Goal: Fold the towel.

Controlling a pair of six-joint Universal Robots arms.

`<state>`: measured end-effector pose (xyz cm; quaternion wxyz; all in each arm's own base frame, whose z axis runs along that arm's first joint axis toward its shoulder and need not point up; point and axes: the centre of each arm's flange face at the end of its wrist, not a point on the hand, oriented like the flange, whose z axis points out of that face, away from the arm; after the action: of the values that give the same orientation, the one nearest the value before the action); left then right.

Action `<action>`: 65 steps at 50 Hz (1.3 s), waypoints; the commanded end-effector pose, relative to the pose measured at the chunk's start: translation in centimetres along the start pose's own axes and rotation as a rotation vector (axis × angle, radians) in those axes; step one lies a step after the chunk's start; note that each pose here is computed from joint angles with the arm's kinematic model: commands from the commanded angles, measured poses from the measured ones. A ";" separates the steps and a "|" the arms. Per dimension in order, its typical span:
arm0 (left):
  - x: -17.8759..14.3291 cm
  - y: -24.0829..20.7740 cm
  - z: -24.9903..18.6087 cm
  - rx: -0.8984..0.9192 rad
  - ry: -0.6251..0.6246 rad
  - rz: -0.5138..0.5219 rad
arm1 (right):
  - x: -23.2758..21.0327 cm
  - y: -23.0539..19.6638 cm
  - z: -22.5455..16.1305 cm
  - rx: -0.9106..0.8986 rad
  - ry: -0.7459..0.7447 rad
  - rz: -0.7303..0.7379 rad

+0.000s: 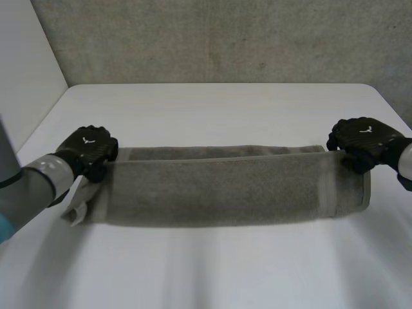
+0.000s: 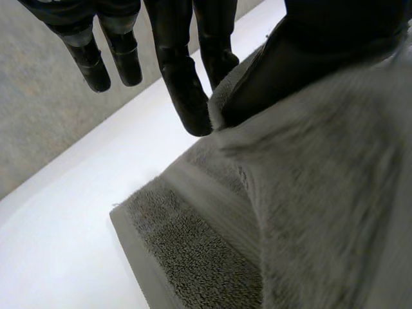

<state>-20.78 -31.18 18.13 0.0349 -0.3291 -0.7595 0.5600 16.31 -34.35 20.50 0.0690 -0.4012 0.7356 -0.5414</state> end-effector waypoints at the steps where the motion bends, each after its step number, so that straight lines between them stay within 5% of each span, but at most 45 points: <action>1: -1.1 0.9 4.5 -0.011 -0.027 0.004 | 0.9 1.2 4.1 0.016 0.014 -0.032; 12: -1.6 1.8 7.9 0.033 -0.043 0.023 | 0.7 2.0 8.2 0.019 0.085 -0.087; 20: -1.5 2.6 10.3 0.082 -0.062 0.131 | 0.7 2.5 10.1 0.024 0.091 -0.099; 40: -2.1 2.2 11.5 0.165 -0.108 0.152 | 1.1 2.7 11.8 0.057 0.176 -0.138; 53: -3.0 -2.1 8.3 0.251 -0.126 0.060 | 2.3 -4.8 6.3 0.288 0.322 -0.072; 65: -3.2 -4.9 1.8 0.294 -0.138 0.031 | -1.9 -2.5 1.6 0.183 0.245 -0.017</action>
<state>-22.16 -37.40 21.75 0.0188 -0.2922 -0.6624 0.6896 19.95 -37.45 23.41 -0.0058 -0.3195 0.6533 -0.6864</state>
